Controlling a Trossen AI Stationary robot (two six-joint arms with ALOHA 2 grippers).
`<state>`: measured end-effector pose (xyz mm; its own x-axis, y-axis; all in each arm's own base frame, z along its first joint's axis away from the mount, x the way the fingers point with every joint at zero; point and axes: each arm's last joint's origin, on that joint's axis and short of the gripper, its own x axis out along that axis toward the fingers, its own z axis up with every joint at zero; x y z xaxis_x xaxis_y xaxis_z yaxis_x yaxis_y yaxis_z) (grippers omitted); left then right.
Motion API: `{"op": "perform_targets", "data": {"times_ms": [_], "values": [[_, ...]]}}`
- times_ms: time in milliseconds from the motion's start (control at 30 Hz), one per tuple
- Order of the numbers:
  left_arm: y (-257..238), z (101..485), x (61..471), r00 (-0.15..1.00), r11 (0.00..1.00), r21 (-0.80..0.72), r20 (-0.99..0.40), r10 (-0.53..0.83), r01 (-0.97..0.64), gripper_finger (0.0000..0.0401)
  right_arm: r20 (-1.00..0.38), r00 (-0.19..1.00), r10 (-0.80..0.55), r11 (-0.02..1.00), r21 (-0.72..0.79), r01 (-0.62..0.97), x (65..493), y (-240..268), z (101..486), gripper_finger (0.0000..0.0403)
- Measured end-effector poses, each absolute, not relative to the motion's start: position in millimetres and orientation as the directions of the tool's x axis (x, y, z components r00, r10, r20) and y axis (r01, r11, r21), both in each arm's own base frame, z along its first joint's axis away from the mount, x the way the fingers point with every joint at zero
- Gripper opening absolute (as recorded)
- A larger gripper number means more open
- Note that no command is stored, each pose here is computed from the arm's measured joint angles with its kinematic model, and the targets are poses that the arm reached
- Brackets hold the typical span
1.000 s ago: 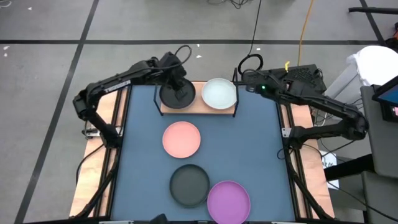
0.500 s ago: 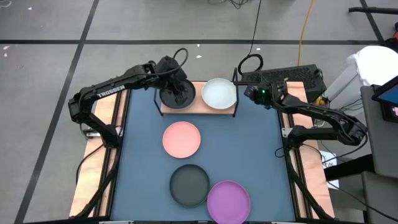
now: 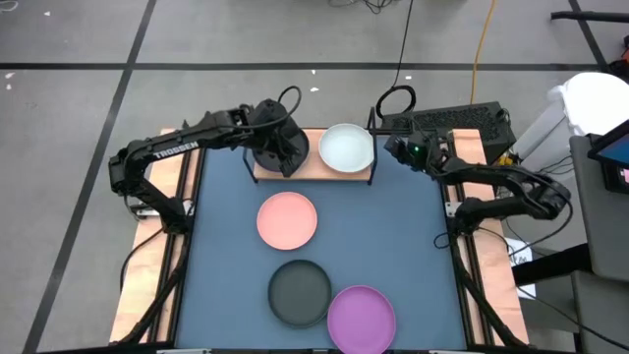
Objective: Place and stack plates onto a shelf
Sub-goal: Adjust the white plate on the shelf
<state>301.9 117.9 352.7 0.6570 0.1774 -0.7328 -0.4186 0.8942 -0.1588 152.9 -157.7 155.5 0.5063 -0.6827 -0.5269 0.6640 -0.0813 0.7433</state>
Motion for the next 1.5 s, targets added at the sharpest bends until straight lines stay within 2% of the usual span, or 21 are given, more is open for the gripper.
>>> {"op": "perform_targets", "data": {"times_ms": [67, 200, 400, 633, 1500], "values": [[115.9, 352.7, 302.7, 0.658, 0.893, -0.165, -0.733, 0.173, -0.419, 0.0076, -0.492, 0.544, -0.680, -0.050, 0.771, 0.635, 158.3, -161.9, 154.1, 0.0000], [111.0, 352.8, 304.5, 0.661, 0.898, -0.167, -0.733, 0.164, -0.407, 0.0076, -0.537, 0.541, -0.647, -0.087, 0.757, 0.647, 160.1, -162.8, 143.8, 0.0000], [105.2, 352.7, 306.6, 0.661, 0.886, -0.188, -0.733, 0.161, -0.424, 0.0076, -0.503, 0.577, -0.643, -0.059, 0.785, 0.617, 164.2, -165.4, 143.7, 0.0000], [96.2, 352.7, 309.6, 0.658, 0.889, -0.175, -0.734, 0.169, -0.423, 0.0076, -0.536, 0.591, -0.602, -0.060, 0.769, 0.637, 172.4, -159.8, 134.4, 0.0000], [94.8, 352.8, 310.0, 0.653, 0.877, -0.176, -0.734, 0.186, -0.447, 0.0076, -0.497, 0.641, -0.584, 0.002, 0.789, 0.614, 179.1, -156.6, 137.3, 0.0000]]}}
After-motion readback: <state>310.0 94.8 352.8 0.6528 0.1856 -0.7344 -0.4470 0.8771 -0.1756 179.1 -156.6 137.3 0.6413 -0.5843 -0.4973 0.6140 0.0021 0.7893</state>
